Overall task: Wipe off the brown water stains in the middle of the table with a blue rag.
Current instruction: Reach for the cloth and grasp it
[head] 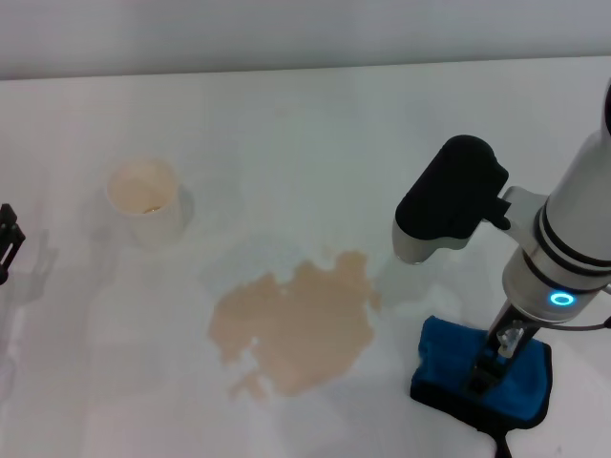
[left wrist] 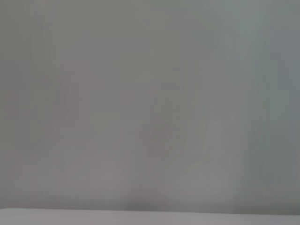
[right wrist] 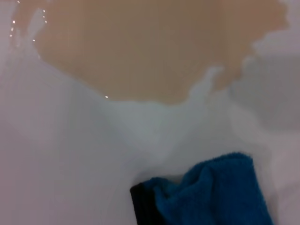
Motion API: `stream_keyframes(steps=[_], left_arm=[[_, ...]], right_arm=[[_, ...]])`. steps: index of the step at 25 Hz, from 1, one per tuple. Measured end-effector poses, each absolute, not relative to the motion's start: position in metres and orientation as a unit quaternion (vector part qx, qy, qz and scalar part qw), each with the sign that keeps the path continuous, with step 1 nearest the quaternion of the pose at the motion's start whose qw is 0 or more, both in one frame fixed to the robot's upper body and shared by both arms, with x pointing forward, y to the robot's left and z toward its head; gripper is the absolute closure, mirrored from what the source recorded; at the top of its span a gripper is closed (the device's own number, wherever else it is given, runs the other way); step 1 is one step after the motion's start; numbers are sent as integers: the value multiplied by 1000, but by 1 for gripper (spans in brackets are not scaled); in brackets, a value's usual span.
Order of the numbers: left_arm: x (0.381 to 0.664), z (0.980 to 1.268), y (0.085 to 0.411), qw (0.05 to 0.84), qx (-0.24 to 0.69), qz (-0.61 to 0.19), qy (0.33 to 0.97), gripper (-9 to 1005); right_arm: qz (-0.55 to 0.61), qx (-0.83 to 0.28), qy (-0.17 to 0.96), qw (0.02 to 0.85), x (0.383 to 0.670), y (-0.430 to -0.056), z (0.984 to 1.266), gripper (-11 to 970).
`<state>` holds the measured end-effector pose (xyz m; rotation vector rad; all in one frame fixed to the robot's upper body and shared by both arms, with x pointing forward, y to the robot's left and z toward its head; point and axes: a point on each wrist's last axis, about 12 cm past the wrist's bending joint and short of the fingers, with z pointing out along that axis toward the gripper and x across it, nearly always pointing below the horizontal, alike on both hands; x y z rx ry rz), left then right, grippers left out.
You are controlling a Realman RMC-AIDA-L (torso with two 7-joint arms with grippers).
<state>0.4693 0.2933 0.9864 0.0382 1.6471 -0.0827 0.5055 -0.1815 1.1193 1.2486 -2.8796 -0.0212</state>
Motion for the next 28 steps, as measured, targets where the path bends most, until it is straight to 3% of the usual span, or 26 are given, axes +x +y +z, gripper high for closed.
stream_keyframes(steps=[14, 25, 28], left_arm=[[470, 985, 294, 674, 18, -35, 738, 104], [474, 987, 293, 677, 19, -37, 734, 104], [475, 988, 293, 678, 19, -37, 734, 104]], right_arm=[[-19, 387, -922, -2, 506, -180, 1115, 305], [-17, 387, -922, 4, 504, -178, 1114, 442], [-11, 393, -919, 9, 502, -177, 1112, 437]])
